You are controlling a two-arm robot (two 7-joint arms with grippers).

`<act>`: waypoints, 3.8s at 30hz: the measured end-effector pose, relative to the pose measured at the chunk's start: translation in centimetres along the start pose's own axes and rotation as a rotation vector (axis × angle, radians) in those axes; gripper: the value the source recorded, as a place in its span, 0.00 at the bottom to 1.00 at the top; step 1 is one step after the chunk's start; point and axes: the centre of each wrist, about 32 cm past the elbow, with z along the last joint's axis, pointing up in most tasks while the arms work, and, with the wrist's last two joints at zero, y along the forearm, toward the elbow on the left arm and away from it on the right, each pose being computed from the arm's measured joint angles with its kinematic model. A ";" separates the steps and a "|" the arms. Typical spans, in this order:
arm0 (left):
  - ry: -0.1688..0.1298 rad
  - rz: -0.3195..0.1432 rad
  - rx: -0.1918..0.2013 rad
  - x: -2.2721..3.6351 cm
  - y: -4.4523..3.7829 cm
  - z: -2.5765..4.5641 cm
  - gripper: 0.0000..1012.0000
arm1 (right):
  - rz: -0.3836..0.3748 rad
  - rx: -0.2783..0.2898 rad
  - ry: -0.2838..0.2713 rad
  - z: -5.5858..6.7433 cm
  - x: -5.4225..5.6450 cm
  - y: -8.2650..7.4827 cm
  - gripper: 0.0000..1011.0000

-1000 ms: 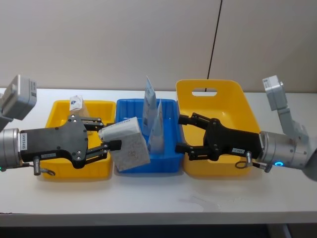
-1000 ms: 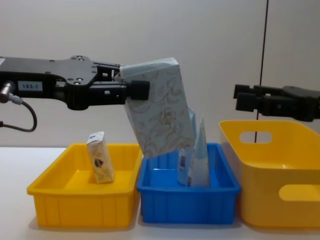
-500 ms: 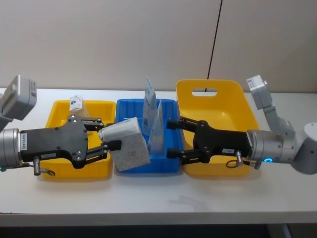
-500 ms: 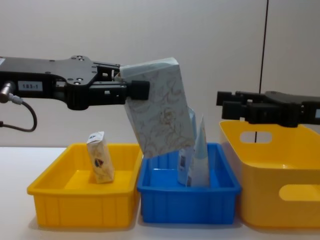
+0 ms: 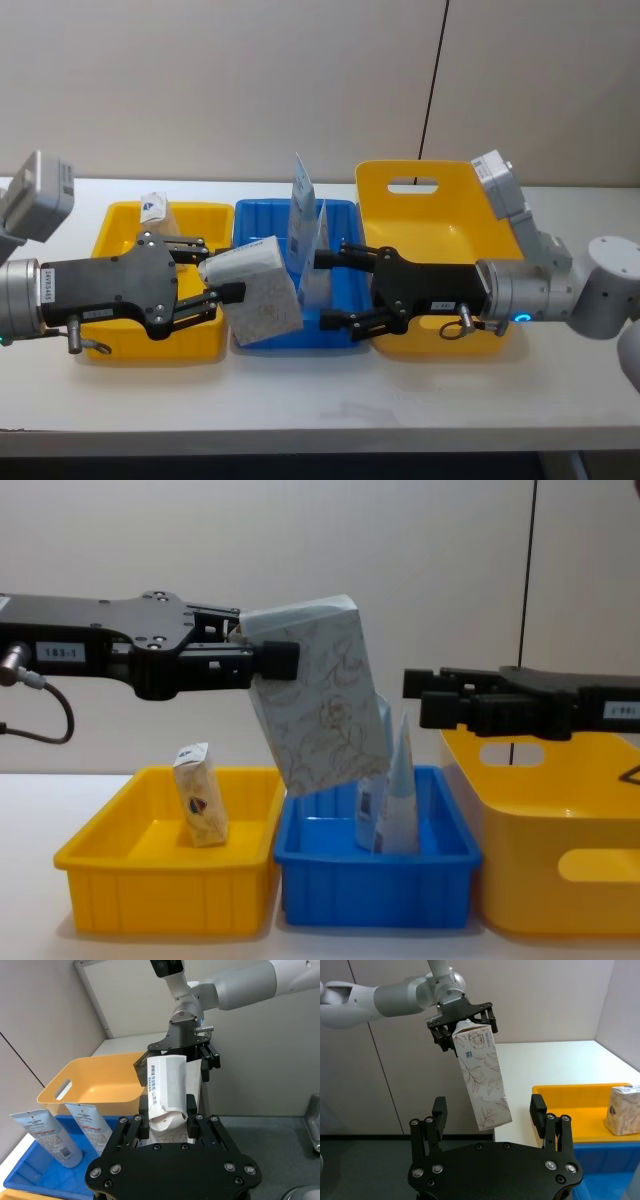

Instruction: Bimanual collaborative sorting of washing and personal care products

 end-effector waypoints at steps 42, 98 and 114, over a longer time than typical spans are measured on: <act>0.000 0.000 0.000 0.00 0.00 0.00 0.36 | 0.097 -0.041 -0.020 -0.2 2.5 4.6 0.75; 0.000 0.000 0.000 0.00 0.00 0.00 0.99 | -0.021 -0.007 -0.056 0.5 -0.3 1.3 0.34; 0.000 0.000 0.000 0.00 0.00 0.00 0.99 | -0.238 -0.005 -0.082 0.7 -3.2 -3.0 0.34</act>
